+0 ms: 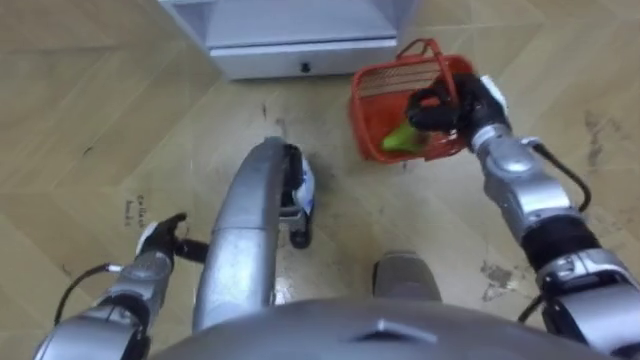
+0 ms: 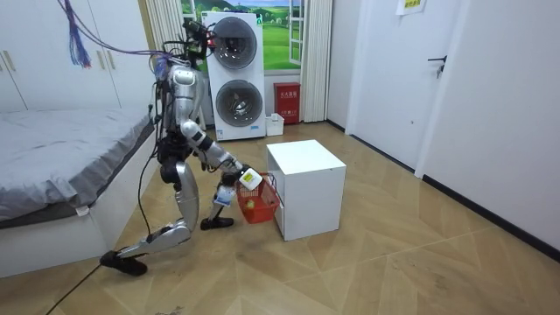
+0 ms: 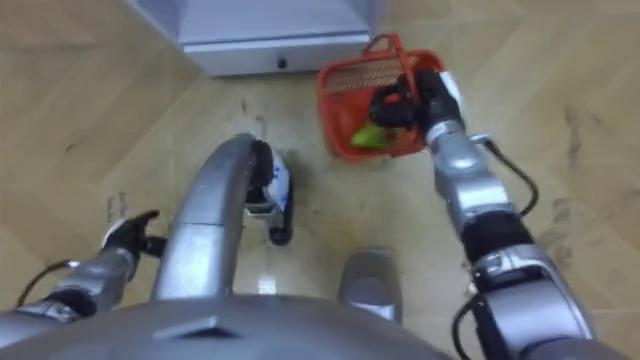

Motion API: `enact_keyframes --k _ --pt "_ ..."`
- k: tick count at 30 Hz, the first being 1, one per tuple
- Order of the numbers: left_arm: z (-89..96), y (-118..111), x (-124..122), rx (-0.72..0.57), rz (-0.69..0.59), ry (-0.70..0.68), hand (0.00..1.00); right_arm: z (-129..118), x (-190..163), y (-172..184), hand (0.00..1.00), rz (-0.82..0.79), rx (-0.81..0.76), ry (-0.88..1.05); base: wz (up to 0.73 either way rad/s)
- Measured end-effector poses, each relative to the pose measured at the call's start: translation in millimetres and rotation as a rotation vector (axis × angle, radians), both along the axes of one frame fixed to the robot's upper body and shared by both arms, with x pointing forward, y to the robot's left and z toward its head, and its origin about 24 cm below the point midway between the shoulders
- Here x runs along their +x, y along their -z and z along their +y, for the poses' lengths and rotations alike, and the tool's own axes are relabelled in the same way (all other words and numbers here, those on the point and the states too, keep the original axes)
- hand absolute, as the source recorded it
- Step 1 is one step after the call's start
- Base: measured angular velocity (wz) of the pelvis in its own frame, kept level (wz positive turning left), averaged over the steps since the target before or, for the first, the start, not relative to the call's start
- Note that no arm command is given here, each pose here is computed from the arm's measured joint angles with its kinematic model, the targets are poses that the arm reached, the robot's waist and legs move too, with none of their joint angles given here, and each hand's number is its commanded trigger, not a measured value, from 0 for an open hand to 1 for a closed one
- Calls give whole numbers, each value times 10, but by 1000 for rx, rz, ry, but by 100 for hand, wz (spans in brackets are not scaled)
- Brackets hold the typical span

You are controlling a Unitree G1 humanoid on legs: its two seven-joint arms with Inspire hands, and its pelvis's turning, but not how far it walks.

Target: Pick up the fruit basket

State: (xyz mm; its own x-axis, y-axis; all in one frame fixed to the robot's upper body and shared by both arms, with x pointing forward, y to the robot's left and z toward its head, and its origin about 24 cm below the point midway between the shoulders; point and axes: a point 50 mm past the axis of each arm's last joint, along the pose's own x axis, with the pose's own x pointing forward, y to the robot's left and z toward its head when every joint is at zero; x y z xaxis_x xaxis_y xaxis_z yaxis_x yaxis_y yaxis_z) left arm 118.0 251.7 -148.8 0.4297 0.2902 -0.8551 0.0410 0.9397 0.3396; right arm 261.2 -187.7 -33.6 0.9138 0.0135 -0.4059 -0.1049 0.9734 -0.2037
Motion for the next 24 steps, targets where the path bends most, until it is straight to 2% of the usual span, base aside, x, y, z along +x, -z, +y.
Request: enact_keyframes --k 3,6,12,18,22,23,24 --pt "130 13 -203 39 39 -38 0 44 -99 -70 100 -71 -21 -46 -47" --pt "263 -8 -348 81 74 -15 0 25 -242 -133 100 -110 -13 -63 -16" --pt "204 16 -589 88 117 39 0 79 -361 -262 100 -145 21 -140 -4" --pt "241 22 -805 103 164 34 0 98 -394 -316 100 -152 21 -211 -2" --pt "245 25 -844 98 177 30 0 132 -381 -353 100 -165 25 -243 5" --pt "221 33 -842 88 178 31 0 102 -398 -354 100 -165 29 -233 66" --pt "119 46 -753 58 145 46 0 -8 -407 -371 100 -165 4 -209 74"
